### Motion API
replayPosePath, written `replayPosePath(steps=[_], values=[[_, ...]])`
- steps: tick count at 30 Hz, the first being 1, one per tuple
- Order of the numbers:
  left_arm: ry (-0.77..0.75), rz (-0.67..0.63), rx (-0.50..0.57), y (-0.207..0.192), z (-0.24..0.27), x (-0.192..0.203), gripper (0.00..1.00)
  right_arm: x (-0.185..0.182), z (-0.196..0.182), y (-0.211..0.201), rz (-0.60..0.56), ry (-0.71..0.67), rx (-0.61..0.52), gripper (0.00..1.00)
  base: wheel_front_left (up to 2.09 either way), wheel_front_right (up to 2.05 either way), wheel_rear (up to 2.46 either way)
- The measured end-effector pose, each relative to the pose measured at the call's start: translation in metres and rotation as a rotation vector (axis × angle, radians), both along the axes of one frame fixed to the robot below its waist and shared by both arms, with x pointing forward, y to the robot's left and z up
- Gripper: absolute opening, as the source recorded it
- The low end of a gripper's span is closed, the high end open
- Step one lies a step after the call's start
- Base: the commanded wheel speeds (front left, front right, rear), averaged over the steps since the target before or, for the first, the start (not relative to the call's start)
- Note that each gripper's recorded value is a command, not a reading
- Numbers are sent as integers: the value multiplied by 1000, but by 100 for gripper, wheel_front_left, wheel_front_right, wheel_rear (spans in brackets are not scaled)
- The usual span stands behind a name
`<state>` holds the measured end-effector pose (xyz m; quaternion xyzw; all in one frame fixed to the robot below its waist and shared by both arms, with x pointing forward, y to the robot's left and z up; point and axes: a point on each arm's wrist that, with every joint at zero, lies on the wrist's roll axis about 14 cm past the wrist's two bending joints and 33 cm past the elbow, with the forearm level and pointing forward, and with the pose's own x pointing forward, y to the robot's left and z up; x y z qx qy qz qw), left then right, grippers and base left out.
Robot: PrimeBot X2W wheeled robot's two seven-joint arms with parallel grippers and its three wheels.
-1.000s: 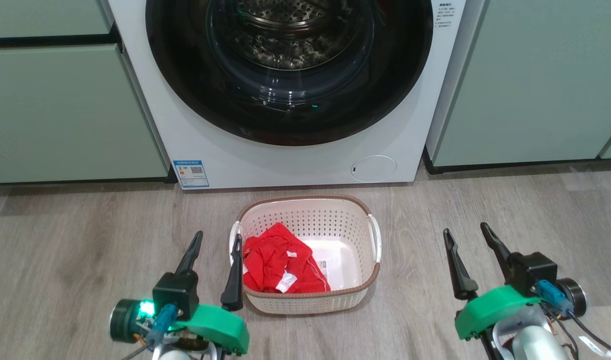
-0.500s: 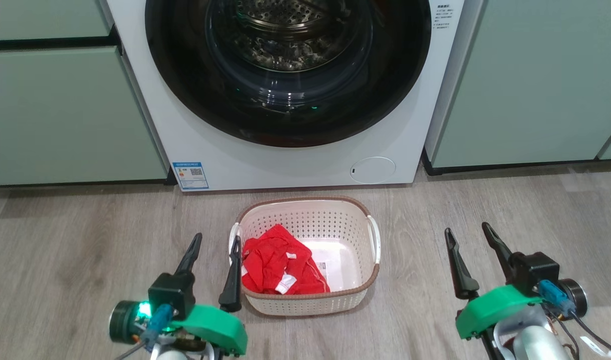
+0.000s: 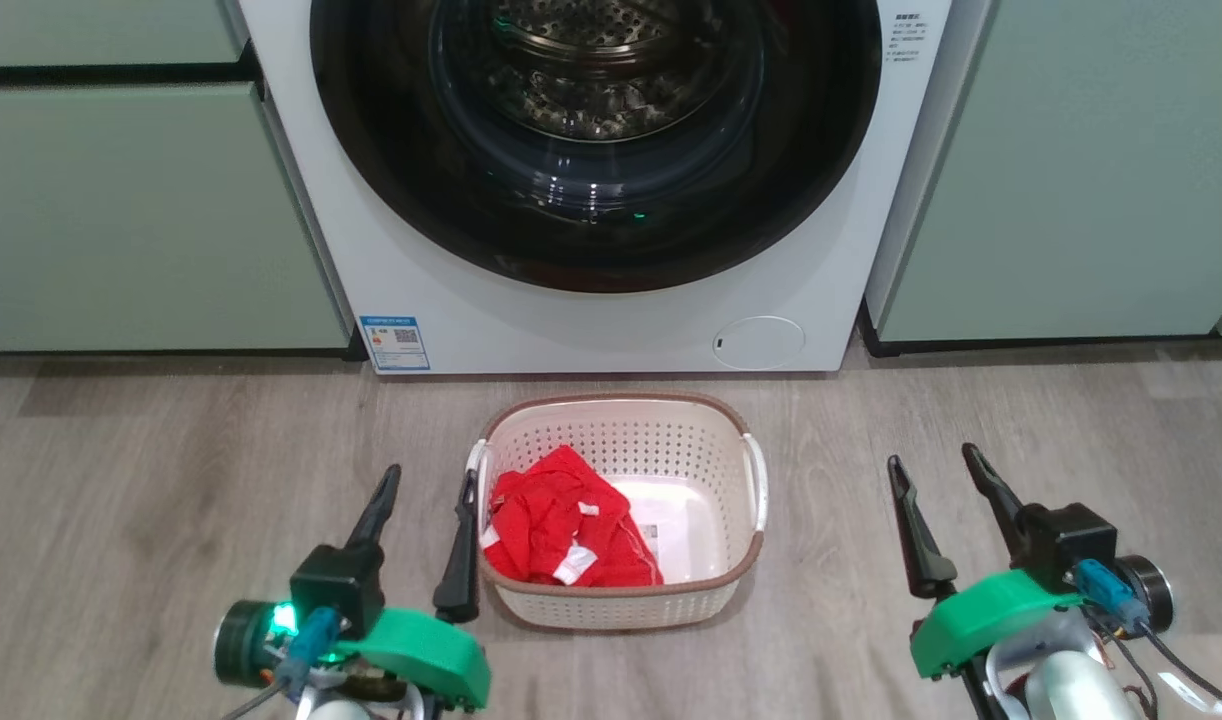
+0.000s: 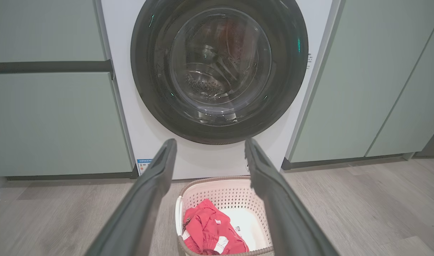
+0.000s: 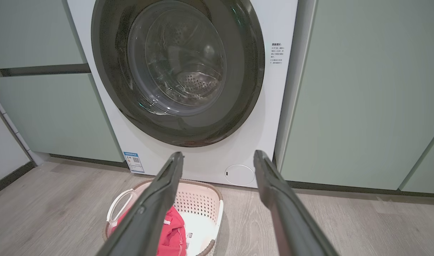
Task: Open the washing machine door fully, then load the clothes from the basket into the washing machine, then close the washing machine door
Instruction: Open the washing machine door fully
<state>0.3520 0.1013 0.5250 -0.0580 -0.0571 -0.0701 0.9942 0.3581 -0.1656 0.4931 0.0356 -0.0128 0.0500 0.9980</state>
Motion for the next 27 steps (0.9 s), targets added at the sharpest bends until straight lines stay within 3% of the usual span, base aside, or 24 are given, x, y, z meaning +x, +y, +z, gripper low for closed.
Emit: replayPosePath(steps=[23, 27], values=[[-13, 12, -3, 3, 4, 1, 100, -2, -2, -2, -7, 6, -5, 100, 122, 122, -244], [-32, 47, 50, 6, 7, 1, 100, -2, -3, -4, -11, 8, -10, 100, 95, 95, -190]])
